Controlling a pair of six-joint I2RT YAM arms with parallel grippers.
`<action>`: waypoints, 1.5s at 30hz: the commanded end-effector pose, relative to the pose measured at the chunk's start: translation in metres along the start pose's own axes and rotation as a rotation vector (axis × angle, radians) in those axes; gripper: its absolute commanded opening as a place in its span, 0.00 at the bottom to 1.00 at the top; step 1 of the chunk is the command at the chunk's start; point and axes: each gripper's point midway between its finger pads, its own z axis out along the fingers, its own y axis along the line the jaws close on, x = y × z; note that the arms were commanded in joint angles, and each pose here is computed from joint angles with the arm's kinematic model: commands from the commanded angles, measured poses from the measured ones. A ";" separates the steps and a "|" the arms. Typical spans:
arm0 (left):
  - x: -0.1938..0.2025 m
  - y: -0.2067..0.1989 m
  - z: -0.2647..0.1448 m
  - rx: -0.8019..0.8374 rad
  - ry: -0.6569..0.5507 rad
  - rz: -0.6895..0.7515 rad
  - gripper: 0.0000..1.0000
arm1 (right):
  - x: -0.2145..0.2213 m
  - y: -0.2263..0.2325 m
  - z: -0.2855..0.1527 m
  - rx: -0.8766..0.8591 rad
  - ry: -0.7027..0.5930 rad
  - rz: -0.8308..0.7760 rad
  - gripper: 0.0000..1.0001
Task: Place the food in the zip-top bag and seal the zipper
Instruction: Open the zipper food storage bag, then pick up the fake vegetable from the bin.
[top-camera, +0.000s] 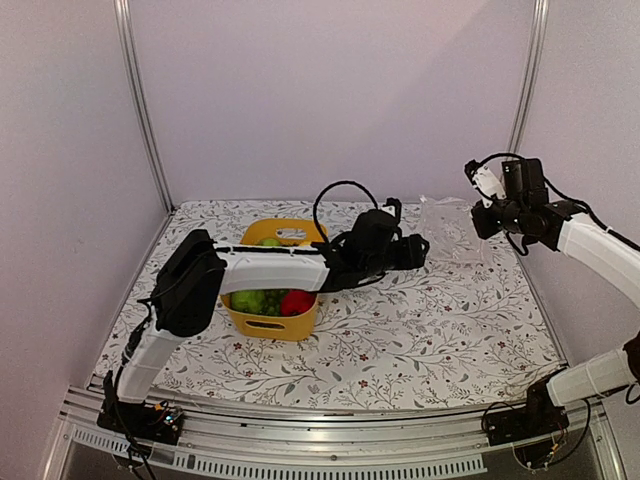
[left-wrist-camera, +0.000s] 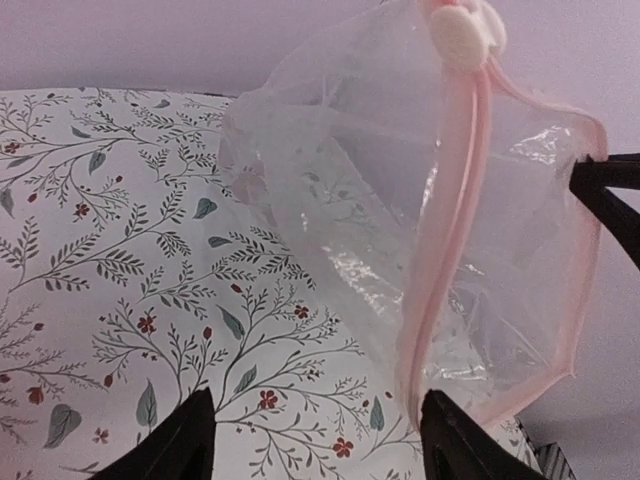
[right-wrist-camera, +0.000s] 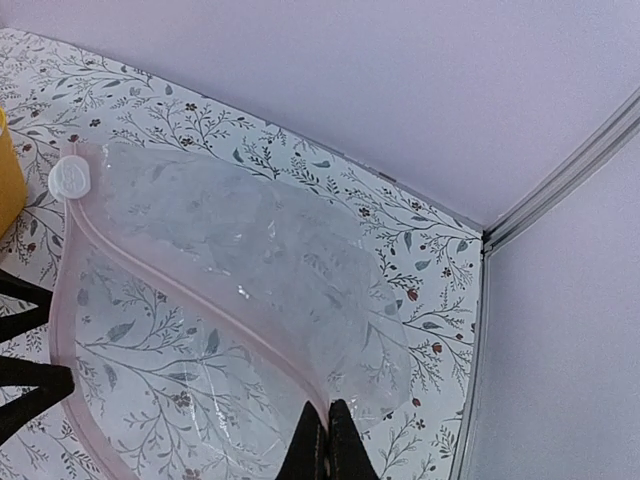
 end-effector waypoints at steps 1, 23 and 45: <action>-0.054 -0.038 -0.051 0.057 -0.063 0.128 0.72 | -0.019 -0.006 0.003 -0.011 -0.040 0.024 0.00; -0.062 0.128 -0.251 -0.555 0.317 0.345 0.77 | -0.012 0.045 0.008 -0.281 -0.093 0.020 0.00; 0.004 0.239 -0.289 -1.113 0.690 0.228 0.77 | 0.003 0.071 -0.004 -0.404 -0.135 0.024 0.00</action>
